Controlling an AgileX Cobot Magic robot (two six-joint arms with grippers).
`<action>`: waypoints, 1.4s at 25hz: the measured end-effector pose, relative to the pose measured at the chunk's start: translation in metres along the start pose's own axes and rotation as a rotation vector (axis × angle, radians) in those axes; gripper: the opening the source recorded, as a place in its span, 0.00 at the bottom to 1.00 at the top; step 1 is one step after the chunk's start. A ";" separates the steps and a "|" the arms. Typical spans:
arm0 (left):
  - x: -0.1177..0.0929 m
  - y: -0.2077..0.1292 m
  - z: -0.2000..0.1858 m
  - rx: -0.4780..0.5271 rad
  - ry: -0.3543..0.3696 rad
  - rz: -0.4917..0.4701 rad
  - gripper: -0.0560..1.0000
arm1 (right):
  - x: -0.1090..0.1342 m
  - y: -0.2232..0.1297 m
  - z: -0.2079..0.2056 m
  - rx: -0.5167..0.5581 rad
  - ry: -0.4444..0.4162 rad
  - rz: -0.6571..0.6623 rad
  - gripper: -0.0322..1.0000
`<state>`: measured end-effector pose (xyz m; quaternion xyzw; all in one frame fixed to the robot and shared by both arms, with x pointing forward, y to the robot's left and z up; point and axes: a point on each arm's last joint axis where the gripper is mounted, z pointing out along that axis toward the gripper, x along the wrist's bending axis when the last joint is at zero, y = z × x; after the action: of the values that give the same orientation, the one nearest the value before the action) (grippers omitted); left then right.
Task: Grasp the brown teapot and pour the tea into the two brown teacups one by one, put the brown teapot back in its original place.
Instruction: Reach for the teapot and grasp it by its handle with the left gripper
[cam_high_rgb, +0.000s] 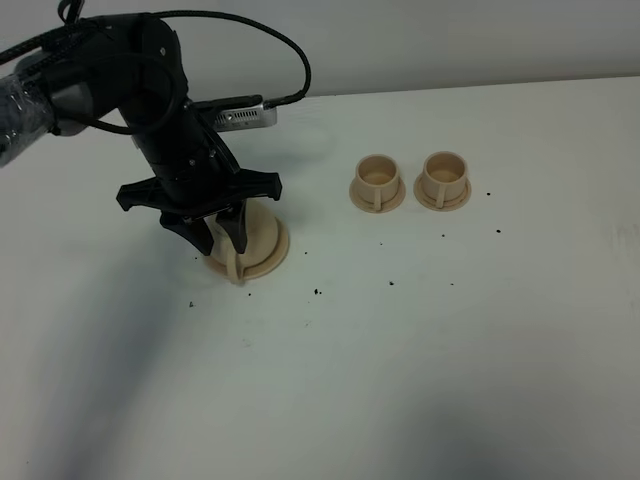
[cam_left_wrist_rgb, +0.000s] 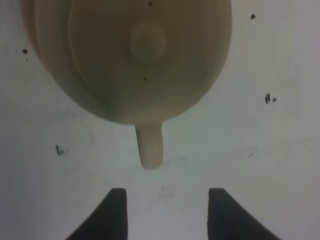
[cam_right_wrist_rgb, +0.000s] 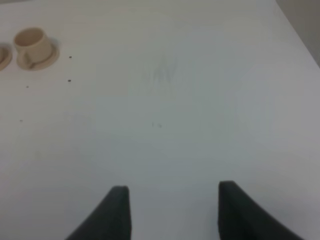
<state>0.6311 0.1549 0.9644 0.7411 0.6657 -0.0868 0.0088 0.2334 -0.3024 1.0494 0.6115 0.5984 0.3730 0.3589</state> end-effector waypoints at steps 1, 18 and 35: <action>0.000 0.001 0.002 0.004 0.002 -0.001 0.45 | 0.000 0.000 0.000 0.000 0.000 0.000 0.44; 0.005 0.007 0.024 0.051 0.040 -0.004 0.45 | 0.000 0.000 0.000 0.000 0.001 0.000 0.44; 0.006 0.008 0.030 0.064 0.044 -0.006 0.45 | 0.000 0.000 0.000 0.000 0.002 0.001 0.44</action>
<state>0.6361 0.1560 0.9334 0.7408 0.6647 -0.0918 -0.0296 0.2334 -0.3023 1.0494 0.6115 0.5985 0.3736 0.3582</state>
